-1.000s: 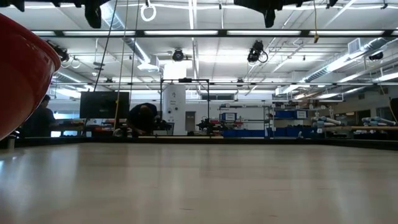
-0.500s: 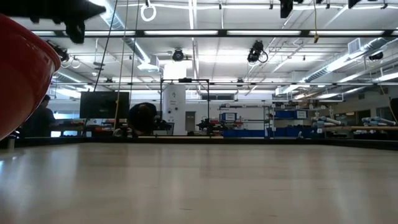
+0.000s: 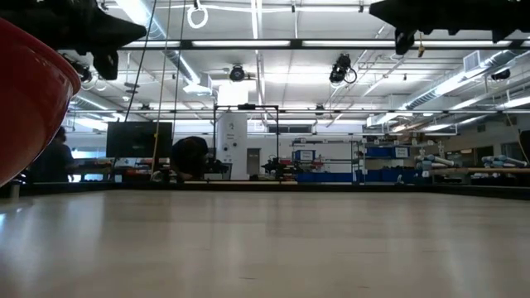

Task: Nest bowls inside each other
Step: Return to Home Position

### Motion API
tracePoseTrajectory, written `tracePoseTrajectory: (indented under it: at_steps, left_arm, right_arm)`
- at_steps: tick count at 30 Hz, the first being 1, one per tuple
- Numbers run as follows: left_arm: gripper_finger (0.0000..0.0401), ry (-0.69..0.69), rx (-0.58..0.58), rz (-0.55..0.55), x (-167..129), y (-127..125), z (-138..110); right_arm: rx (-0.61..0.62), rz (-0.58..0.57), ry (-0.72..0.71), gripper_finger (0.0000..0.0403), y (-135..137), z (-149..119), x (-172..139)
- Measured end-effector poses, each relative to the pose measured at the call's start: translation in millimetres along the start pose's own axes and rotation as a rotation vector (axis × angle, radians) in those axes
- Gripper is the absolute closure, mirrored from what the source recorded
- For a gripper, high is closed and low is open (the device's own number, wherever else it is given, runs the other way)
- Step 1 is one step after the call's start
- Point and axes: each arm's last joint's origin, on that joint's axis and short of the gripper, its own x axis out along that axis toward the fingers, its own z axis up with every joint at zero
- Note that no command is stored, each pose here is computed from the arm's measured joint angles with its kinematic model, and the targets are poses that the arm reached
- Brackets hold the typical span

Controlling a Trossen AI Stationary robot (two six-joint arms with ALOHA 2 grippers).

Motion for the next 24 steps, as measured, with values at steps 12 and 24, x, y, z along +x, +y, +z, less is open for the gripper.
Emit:
tracePoseTrajectory:
  at_steps: [12,24]
  left_arm:
    - [0.0401,-0.033,0.039,0.001,-14.8,1.0,-1.4]
    - [0.0401,-0.118,-0.023,0.0,-7.4,8.3,-29.5]
  right_arm:
    - [0.097,0.051,-0.003,0.04,-3.6,-24.6,-19.8]
    - [0.119,0.097,-0.009,0.04,-7.3,-34.2,-32.2]
